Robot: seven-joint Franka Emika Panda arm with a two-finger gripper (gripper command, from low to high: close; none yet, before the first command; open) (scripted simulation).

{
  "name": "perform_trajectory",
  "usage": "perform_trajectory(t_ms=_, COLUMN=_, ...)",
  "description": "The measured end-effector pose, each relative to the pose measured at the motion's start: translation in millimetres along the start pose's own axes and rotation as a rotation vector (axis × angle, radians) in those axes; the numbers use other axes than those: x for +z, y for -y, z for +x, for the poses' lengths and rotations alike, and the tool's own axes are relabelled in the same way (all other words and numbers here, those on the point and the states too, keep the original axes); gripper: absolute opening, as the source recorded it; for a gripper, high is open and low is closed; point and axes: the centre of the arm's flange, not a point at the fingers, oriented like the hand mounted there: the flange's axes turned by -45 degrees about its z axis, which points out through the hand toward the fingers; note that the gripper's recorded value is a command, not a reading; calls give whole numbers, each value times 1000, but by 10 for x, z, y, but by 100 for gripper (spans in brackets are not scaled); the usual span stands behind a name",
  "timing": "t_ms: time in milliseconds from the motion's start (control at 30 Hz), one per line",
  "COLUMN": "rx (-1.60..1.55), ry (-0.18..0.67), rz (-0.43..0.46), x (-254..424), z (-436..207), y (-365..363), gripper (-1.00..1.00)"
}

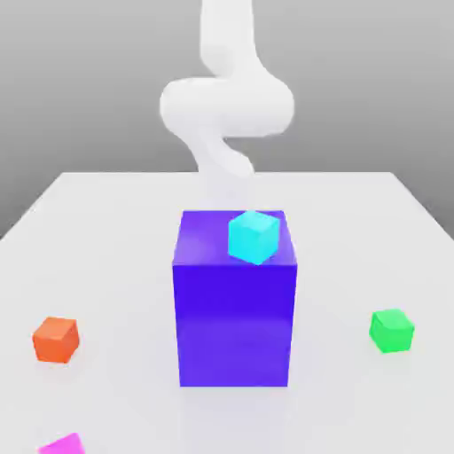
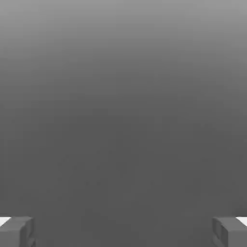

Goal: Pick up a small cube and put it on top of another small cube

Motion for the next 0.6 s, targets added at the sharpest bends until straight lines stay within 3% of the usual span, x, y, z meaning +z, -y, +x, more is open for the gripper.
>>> perform_trajectory(t_ms=300, rx=242, ry=205, rz=-111, x=1530, z=-10, y=-447, gripper=0)
perform_trajectory(t_ms=600, rx=496, ry=396, rz=-221, x=2964, z=-512, y=-1086, gripper=0)
